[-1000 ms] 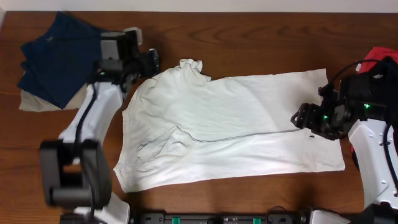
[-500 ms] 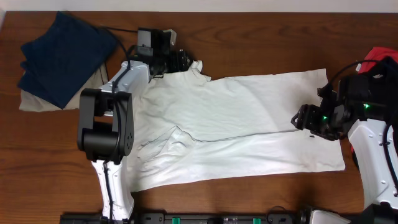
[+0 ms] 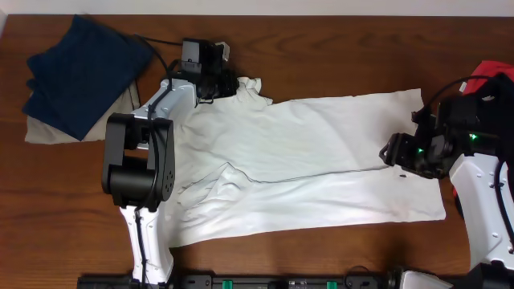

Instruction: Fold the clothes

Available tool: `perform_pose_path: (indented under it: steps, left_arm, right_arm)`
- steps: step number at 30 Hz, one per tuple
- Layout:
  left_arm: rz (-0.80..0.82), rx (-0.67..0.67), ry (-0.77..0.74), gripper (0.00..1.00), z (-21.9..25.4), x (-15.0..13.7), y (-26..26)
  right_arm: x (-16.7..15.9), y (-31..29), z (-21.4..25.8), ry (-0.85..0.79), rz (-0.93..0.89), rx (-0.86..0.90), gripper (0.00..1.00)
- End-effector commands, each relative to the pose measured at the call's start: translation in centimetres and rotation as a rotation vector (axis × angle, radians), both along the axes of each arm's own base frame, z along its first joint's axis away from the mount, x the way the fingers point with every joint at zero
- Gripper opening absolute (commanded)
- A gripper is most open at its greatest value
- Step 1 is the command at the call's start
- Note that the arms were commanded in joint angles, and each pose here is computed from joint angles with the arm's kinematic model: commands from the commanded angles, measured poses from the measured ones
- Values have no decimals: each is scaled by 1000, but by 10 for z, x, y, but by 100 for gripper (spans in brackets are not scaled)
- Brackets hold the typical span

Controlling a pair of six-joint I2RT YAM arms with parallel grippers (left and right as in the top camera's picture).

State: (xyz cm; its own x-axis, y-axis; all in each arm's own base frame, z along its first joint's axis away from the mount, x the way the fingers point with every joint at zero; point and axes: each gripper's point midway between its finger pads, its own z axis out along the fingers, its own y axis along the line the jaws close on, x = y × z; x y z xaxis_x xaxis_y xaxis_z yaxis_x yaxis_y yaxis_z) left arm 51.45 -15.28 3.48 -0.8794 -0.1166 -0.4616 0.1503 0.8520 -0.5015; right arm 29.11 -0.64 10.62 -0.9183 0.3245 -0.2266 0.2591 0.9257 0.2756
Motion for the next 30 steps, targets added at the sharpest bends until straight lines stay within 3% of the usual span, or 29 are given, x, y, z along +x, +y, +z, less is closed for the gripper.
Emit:
perform_pose_path:
  steps: [1,10,18,27,28,30]
  left_arm:
    - [6,4,-64,6,31,9,2]
    - [70,52,-85,6,106,-17,21]
    - [87,119,90,6,77,-53,33]
    - [90,156,184,6,63,-73,38]
    - [89,158,198,7,62,-76,39]
    - [86,165,233,24,59,-84,39]
  right_arm:
    - [9,-2,1,-38,27,-43,61]
    - [43,-11,-7,-171,43,-97,63]
    - [46,-12,-34,-107,52,-89,60]
    - [45,-11,-50,-61,54,-81,60]
    - [44,-11,-51,-59,53,-81,60]
    - [43,-11,-51,-54,53,-80,60]
